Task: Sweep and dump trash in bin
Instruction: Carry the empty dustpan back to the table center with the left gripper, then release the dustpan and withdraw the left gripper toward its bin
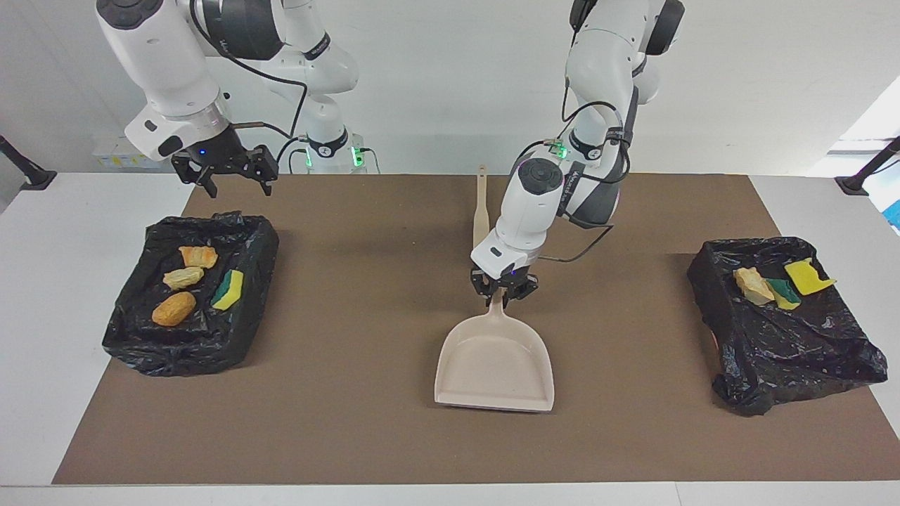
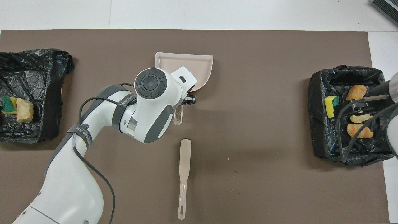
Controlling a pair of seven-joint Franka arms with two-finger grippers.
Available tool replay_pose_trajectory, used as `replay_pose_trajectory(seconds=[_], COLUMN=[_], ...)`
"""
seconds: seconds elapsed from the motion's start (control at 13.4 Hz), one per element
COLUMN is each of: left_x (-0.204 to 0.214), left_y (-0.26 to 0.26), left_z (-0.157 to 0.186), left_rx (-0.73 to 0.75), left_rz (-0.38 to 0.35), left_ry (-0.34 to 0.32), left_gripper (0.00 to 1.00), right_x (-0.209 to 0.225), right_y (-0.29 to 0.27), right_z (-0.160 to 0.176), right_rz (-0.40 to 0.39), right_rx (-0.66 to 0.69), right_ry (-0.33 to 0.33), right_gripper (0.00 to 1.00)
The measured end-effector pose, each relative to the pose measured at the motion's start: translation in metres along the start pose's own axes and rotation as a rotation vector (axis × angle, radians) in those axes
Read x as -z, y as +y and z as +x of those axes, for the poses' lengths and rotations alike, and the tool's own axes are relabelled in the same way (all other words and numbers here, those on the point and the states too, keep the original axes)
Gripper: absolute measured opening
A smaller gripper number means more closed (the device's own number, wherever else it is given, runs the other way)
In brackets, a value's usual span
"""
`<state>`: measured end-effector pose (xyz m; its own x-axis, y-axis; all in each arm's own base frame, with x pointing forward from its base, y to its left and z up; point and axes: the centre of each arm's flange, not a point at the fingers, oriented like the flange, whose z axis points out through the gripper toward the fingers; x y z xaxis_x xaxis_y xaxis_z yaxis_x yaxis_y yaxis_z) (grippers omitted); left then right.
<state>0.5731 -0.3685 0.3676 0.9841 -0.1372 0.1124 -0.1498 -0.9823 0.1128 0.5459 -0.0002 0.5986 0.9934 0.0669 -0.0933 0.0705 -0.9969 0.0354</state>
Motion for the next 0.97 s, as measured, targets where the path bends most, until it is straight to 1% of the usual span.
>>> replay_pose_trajectory(seconds=[0.15,0.22,0.3,0.37,0.45,0.52,0.67,0.82,0.97], left_x=[0.000,0.000,0.000,0.000,0.000,0.001,0.006,0.017,0.035], left_y=[-0.001,-0.001,-0.001,-0.001,-0.001,-0.002,-0.006,-0.018,-0.037], left_z=[0.000,0.000,0.000,0.001,0.001,0.001,0.005,0.013,0.018], left_rx=[0.001,0.002,0.002,0.003,0.003,0.003,0.007,0.026,0.034], left_rz=[0.001,0.001,0.001,0.001,0.001,0.001,0.004,0.007,0.021], left_ry=[-0.001,0.000,0.000,0.000,0.001,0.003,0.014,0.032,0.029], left_gripper=[0.34,0.41,0.41,0.47,0.47,0.52,0.77,0.99,1.00], right_x=[0.000,0.000,0.000,0.000,0.000,0.000,0.000,0.000,0.000], right_y=[0.000,0.000,0.000,0.000,0.000,0.000,0.000,0.000,0.000], right_z=[0.000,0.000,0.000,0.000,0.000,0.000,0.000,0.000,0.000], right_rz=[0.000,0.000,0.000,0.000,0.000,0.000,0.000,0.000,0.000], right_rx=[0.000,0.000,0.000,0.000,0.000,0.000,0.000,0.000,0.000], right_ry=[0.000,0.000,0.000,0.000,0.000,0.000,0.000,0.000,0.000], right_gripper=[1.00,1.00,1.00,1.00,1.00,1.00,1.00,1.00,1.00])
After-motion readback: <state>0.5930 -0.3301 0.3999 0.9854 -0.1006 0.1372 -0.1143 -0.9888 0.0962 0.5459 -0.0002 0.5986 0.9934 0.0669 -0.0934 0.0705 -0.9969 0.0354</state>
